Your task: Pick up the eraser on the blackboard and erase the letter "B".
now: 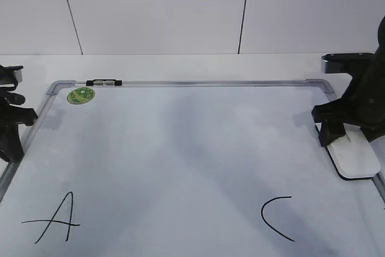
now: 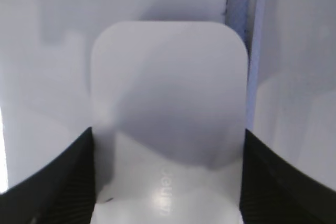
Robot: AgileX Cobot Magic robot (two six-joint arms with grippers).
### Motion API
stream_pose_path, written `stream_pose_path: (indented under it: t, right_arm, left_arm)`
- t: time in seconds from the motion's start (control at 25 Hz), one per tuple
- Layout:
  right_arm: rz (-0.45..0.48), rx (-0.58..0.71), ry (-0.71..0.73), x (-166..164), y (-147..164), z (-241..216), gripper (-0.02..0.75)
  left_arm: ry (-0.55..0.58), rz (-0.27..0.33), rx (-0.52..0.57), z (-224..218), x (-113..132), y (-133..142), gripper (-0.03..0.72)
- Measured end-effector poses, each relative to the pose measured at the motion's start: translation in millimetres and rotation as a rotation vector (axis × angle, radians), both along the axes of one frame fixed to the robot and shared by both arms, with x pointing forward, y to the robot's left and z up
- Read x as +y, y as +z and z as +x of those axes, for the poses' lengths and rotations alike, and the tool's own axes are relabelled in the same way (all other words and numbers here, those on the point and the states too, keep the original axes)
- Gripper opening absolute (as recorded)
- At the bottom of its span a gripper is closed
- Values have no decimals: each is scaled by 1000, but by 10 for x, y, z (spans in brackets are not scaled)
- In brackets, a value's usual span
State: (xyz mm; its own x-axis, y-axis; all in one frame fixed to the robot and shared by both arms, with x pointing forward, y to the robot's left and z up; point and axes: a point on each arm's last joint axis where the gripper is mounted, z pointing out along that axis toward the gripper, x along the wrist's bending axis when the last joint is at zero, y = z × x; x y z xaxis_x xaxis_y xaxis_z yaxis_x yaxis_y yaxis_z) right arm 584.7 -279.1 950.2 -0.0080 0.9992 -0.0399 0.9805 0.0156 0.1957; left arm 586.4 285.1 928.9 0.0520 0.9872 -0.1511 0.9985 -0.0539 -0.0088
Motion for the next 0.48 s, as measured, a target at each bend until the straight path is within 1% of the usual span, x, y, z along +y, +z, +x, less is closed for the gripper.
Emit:
stream_pose_path:
  t: [0.24,0.28,0.32,0.36,0.48]
  right_arm:
    - [-2,2,0,-1,-13,4,504]
    - [-1,0,-2,-1,-7,7,578]
    - [-11,-1,5,-8,-30,17,722]
    - [-17,0,12,-12,-55,27,709]
    - [-21,4,15,-13,-87,40,706]
  left_arm:
    - [0,0,0,0,0,0,45]
    - [0,0,0,0,0,0,45]
    - [0,0,0,0,0,0,45]
    - [0,0,2,-2,0,0,45]
    - [0,0,2,-2,0,0,45]
